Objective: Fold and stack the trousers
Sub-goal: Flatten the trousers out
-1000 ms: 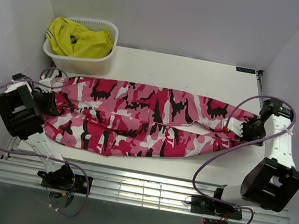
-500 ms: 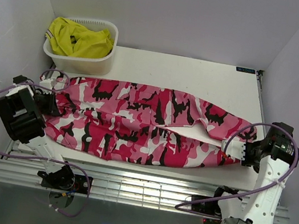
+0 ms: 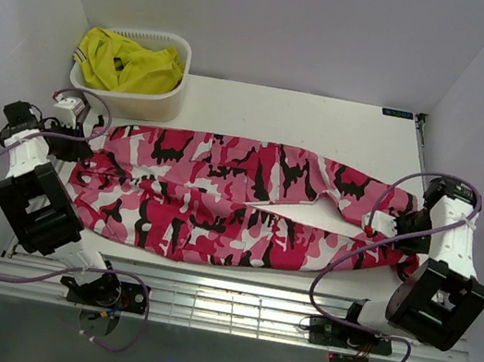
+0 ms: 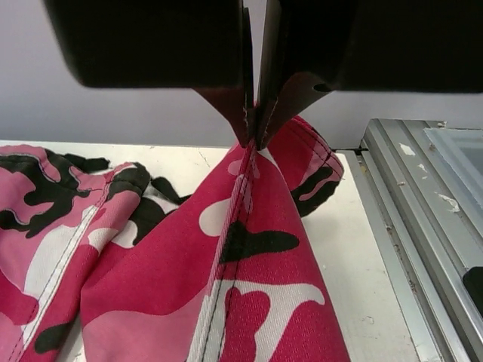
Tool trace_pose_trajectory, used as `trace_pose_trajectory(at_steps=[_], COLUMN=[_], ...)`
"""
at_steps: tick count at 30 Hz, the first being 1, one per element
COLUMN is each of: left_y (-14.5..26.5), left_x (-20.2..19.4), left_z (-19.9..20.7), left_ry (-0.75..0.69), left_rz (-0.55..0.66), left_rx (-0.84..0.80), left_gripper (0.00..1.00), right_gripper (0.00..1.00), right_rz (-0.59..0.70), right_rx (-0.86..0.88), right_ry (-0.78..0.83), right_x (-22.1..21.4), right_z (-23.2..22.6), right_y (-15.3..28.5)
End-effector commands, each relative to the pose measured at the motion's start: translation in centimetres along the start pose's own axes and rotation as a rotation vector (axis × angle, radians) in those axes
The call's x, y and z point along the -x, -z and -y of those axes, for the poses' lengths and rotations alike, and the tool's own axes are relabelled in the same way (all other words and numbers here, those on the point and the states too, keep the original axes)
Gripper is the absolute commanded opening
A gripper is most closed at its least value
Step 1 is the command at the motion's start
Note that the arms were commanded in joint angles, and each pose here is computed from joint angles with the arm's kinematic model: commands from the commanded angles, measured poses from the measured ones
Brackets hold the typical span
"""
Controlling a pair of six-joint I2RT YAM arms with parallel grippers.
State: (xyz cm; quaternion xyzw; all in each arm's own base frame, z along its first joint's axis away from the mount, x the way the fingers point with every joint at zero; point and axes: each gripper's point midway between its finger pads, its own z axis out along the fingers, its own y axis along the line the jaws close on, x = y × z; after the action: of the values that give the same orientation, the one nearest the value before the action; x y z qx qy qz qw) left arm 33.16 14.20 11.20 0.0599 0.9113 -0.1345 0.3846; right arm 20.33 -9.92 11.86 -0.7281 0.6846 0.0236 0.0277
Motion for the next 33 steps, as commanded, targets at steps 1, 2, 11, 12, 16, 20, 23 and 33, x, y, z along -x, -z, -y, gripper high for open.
trace_pose_trajectory(at_steps=[1, 2, 11, 12, 16, 20, 23, 33], left_y=[0.6, 0.5, 0.6, 0.7, 0.7, 0.9, 1.0, 0.8], left_x=[1.5, 1.1, 1.3, 1.5, 2.0, 2.0, 1.7, 1.4], left_z=[1.1, 1.3, 0.8, 0.6, -0.1, 0.0, 0.4, 0.7], left_ry=[-0.050, -0.043, -0.004, -0.006, 0.006, -0.002, -0.004, 0.032], left_rz=[0.046, 0.040, 0.045, 0.048, 0.045, 0.031, 0.025, 0.024], left_rx=[-0.039, -0.040, 0.000, 0.006, 0.028, 0.024, 0.019, 0.004], left_gripper=[0.31, 0.31, 0.31, 0.31, 0.31, 0.36, 0.37, 0.39], right_gripper=[0.08, 0.08, 0.08, 0.08, 0.48, 0.93, 0.92, 0.92], right_rz=[-0.050, -0.045, 0.040, 0.057, 0.011, 0.107, 0.189, 0.098], right_rx=[-0.017, -0.022, -0.036, 0.010, 0.013, -0.105, -0.184, -0.298], right_ry=[0.044, 0.055, -0.085, -0.144, -0.205, -0.304, -0.405, -0.738], right_x=[-0.7, -0.4, 2.2, 2.7, 3.8, 3.1, 1.7, -4.9], right_z=[1.5, 2.0, 14.8, 15.6, 18.3, 21.0, 22.5, 26.4], right_y=[1.6, 1.7, -0.9, -2.4, -3.8, -0.4, 2.1, -3.0])
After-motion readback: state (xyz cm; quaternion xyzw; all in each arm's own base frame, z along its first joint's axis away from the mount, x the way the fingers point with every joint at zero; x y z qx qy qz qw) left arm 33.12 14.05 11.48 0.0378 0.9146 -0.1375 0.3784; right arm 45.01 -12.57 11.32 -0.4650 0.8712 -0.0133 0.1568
